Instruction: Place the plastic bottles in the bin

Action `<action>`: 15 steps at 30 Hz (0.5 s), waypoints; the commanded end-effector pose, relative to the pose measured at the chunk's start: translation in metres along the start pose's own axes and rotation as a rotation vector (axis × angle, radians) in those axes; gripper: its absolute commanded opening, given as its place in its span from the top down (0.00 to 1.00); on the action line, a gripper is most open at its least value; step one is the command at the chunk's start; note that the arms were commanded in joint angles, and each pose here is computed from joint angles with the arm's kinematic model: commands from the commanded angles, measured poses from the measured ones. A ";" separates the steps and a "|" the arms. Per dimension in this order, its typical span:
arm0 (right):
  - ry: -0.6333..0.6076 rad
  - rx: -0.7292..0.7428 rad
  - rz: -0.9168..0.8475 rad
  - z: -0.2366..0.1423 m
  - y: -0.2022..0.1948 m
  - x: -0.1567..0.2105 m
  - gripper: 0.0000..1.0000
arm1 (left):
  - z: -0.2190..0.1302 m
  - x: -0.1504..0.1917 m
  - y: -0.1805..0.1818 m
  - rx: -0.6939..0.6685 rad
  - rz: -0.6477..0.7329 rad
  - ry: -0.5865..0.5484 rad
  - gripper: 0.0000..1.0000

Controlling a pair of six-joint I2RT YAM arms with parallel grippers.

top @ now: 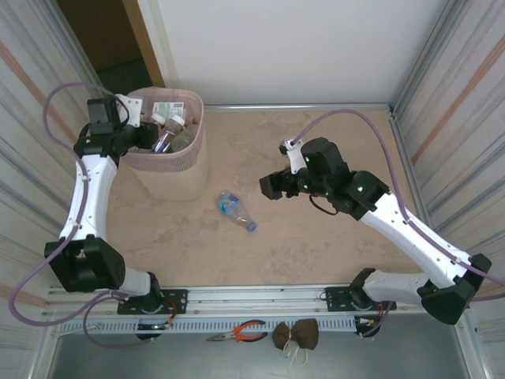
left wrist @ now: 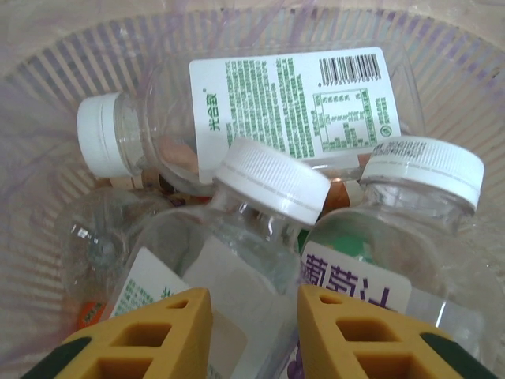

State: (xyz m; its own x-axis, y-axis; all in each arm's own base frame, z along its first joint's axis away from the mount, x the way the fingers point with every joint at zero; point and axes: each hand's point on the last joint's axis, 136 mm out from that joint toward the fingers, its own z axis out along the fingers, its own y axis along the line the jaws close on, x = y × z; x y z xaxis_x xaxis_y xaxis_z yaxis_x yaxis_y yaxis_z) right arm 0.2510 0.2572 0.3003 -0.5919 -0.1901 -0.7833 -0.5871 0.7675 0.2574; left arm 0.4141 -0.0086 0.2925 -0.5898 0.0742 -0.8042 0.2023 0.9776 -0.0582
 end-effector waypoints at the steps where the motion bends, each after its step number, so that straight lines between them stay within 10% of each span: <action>1: 0.033 -0.012 0.006 0.008 0.004 0.001 0.14 | -0.006 0.031 -0.015 0.059 -0.081 0.100 0.64; 15: 0.357 0.098 -0.141 0.086 -0.011 0.085 0.21 | -0.066 -0.006 -0.026 0.048 -0.075 -0.041 0.57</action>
State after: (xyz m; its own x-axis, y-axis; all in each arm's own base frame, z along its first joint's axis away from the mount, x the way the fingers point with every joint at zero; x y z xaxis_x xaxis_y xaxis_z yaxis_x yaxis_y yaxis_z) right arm 0.2592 0.2855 0.2057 -0.6832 -0.4039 -0.6084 -0.6032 0.7817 0.1584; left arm 0.3764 -0.0168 0.3176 -0.5959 0.0068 -0.8030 0.1849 0.9742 -0.1290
